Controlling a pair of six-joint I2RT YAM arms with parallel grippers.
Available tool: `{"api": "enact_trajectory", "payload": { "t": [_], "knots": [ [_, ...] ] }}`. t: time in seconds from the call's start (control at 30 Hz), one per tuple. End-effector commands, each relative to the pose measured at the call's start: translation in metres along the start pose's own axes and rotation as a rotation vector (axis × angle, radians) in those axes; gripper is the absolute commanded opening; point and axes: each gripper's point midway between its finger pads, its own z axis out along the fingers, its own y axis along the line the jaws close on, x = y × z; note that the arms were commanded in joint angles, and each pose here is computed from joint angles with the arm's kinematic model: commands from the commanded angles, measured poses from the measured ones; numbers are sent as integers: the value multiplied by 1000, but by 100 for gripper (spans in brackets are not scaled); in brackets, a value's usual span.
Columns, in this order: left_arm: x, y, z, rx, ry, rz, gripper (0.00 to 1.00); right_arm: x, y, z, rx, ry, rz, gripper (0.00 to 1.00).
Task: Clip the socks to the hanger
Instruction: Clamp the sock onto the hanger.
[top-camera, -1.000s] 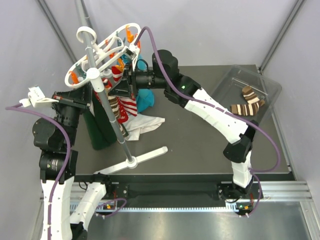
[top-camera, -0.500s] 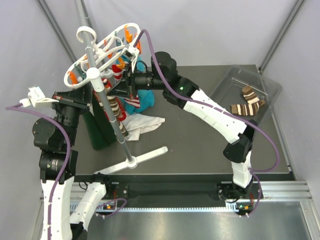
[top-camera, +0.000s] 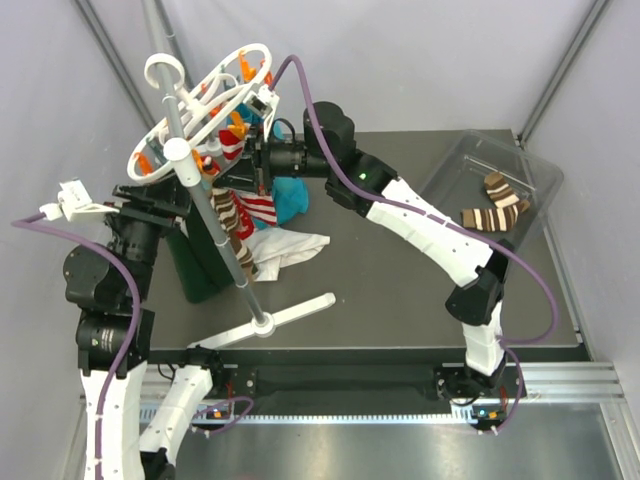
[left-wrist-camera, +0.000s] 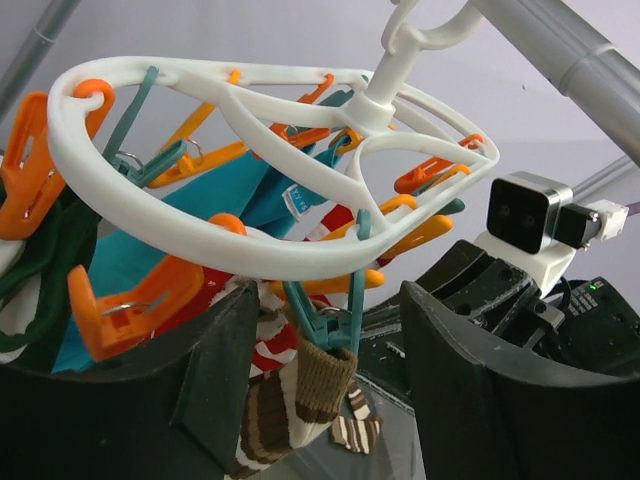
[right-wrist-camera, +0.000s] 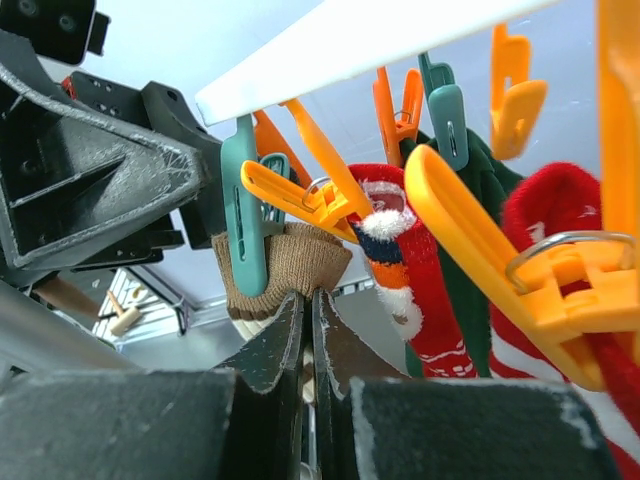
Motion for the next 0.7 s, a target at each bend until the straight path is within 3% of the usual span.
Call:
{"api": "enact_trajectory", "payload": {
  "t": [0.0, 0.1, 0.27, 0.43, 0.53, 0.6, 0.67],
  "knots": [
    [-3, -5, -8, 23, -5, 47, 64, -28, 18, 4, -38, -86, -56, 0],
    [-11, -3, -17, 3, -33, 110, 66, -29, 11, 4, 2, -96, -73, 0],
    [-45, 5, -43, -91, -155, 241, 59, -38, -10, 0, 123, -125, -149, 0],
    [-77, 14, -61, -190, -255, 424, 61, -46, -28, -9, 196, -141, -188, 0],
    [-68, 17, -43, -226, -155, 478, 63, -52, -38, -16, 210, -150, -177, 0],
    [-46, 27, -23, -257, -27, 484, 63, -56, -43, -21, 213, -157, -166, 0],
    [-33, 18, -16, -197, 39, 471, 63, -60, -50, -27, 211, -160, -158, 0]
  ]
}}
